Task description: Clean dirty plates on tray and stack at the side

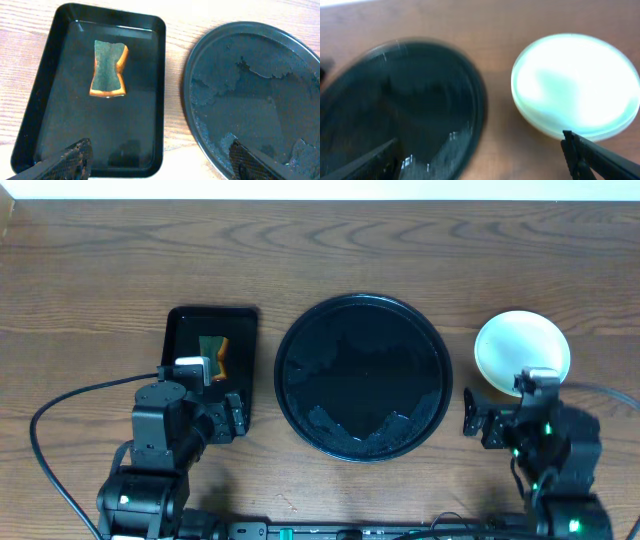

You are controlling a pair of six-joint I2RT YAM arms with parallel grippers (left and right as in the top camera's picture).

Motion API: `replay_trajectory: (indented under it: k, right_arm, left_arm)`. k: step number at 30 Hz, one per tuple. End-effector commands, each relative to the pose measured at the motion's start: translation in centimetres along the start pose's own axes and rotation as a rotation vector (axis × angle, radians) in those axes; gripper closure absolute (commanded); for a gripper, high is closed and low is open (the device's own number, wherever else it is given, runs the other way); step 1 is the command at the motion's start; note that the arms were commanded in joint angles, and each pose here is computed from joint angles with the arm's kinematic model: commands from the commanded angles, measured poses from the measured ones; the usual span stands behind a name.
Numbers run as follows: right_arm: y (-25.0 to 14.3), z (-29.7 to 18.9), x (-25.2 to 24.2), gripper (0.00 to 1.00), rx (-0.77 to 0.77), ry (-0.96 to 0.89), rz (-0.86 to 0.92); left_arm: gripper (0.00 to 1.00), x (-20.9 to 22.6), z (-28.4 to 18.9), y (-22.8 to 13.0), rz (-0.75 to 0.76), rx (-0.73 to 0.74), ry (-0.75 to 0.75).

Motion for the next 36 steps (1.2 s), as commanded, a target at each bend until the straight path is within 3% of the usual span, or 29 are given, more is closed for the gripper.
replay_trajectory:
  k: [1,14,20,23,36]
  right_arm:
    - [-0.6,0.0,0.4,0.01,-0.109,-0.001,-0.017]
    - [0.7,0.3,0.5,0.01,-0.617,-0.062,-0.080]
    - [0.1,0.5,0.3,0.01,-0.586,-0.081,-0.078]
    - [-2.4,2.0,0.3,0.01,-0.453,-0.070,-0.081]
    - [-2.1,1.9,0.3,0.01,-0.465,-0.071,-0.082]
  left_arm:
    - [0.12,-0.1,0.1,-0.1,-0.012,0.005,-0.011]
    - [0.12,-0.1,0.1,-0.1,-0.012,0.005,-0.011]
    - [0.12,-0.1,0.1,-0.1,-0.012,0.005,-0.011]
    - [0.12,-0.1,0.1,-0.1,-0.012,0.005,-0.011]
    - [0.12,-0.1,0.1,-0.1,-0.012,0.005,-0.011]
Point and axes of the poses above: each gripper's point midway between its finger pads, its own z axis out along the fingers, its own x axis along the line the jaws close on, y = z × x, the point moved 3 cm from there along -z, back along the fingers, and after that the axes turned 12 degrees about -z, right-handed, at the moved point
